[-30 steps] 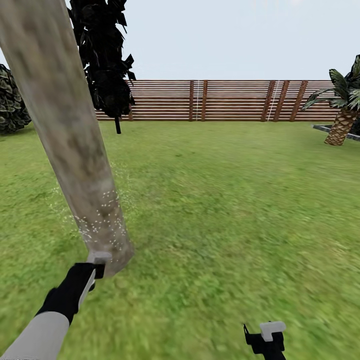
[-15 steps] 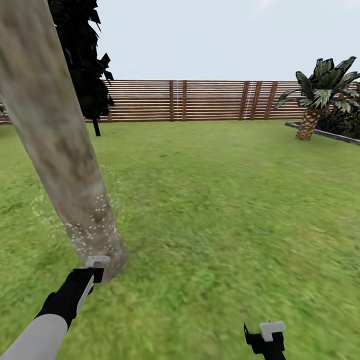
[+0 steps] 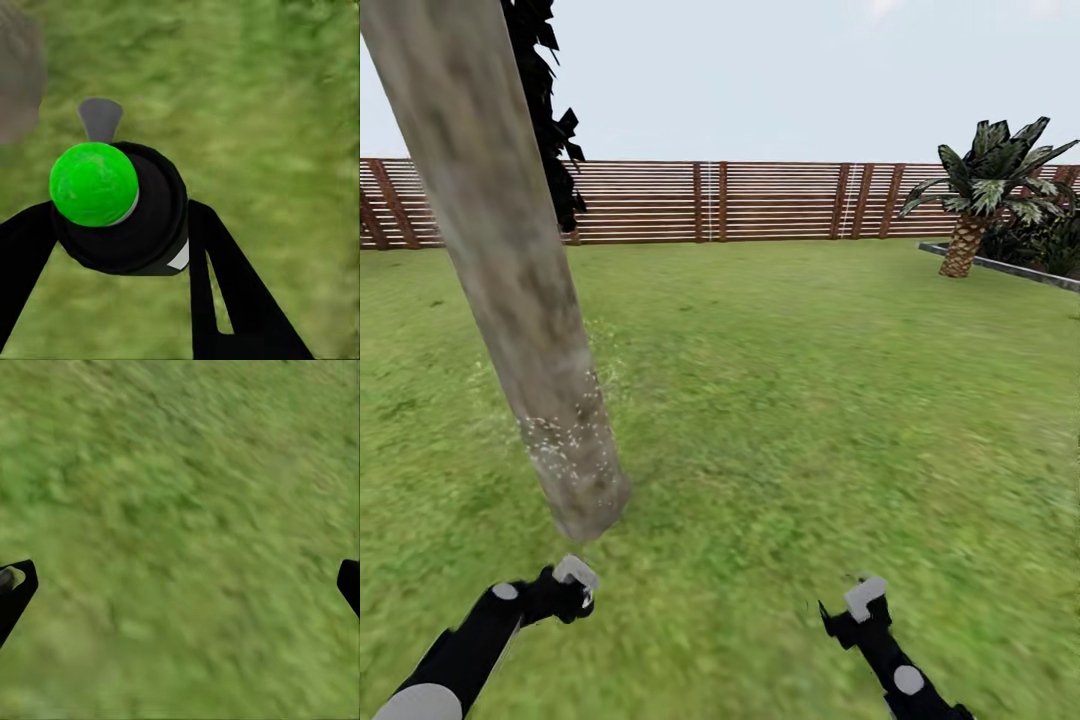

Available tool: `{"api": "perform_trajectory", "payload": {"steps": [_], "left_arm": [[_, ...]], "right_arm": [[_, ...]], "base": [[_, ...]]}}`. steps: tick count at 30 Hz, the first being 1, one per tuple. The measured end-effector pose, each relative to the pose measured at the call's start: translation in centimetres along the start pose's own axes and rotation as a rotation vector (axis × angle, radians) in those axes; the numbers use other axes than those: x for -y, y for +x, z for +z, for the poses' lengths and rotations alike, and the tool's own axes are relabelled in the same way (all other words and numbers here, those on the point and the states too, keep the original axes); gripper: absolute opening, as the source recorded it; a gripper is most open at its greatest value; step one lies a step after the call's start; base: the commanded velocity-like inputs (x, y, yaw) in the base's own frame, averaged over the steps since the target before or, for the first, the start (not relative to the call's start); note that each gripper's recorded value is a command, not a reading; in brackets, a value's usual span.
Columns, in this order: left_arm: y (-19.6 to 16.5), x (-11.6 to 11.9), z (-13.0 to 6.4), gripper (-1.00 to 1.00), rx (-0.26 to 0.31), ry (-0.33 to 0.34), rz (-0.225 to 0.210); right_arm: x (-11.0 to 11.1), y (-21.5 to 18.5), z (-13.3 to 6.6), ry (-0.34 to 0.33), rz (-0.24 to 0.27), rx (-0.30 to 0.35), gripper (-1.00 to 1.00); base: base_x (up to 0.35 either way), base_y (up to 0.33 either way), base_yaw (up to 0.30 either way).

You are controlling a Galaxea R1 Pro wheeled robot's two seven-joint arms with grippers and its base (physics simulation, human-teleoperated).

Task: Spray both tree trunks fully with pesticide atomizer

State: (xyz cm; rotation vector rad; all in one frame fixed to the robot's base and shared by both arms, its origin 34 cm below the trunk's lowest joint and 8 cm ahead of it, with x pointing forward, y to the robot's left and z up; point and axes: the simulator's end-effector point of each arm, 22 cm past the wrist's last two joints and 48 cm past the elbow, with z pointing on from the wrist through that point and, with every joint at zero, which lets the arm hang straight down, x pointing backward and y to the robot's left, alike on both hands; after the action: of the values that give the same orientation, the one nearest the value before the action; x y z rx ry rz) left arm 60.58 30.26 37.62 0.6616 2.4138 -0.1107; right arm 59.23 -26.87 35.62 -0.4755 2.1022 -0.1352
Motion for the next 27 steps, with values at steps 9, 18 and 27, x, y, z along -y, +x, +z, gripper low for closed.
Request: {"api": "perform_trajectory", "payload": {"steps": [9, 18, 27], "left_arm": [[2.4, 4.4, -1.2, -1.0, -0.106, 0.263, 0.241], [0.1, 9.1, -1.0, -1.0, -0.049, 0.381, 0.308], [-1.9, 13.2, -0.8, -1.0, -0.019, 0.474, 0.38]], "right_arm": [[-9.8, -4.8, -1.1, -0.485, -0.171, 0.022, 1.0], [-12.9, -7.3, -1.8, -0.585, -0.188, 0.06, 1.0], [-13.3, -7.0, -2.1, -0.615, -0.227, 0.051, 1.0]], "base": [[-0.159, 0.054, 0.0], [-0.001, 0.0, 0.0], [0.0, 0.0, 0.0]]}}
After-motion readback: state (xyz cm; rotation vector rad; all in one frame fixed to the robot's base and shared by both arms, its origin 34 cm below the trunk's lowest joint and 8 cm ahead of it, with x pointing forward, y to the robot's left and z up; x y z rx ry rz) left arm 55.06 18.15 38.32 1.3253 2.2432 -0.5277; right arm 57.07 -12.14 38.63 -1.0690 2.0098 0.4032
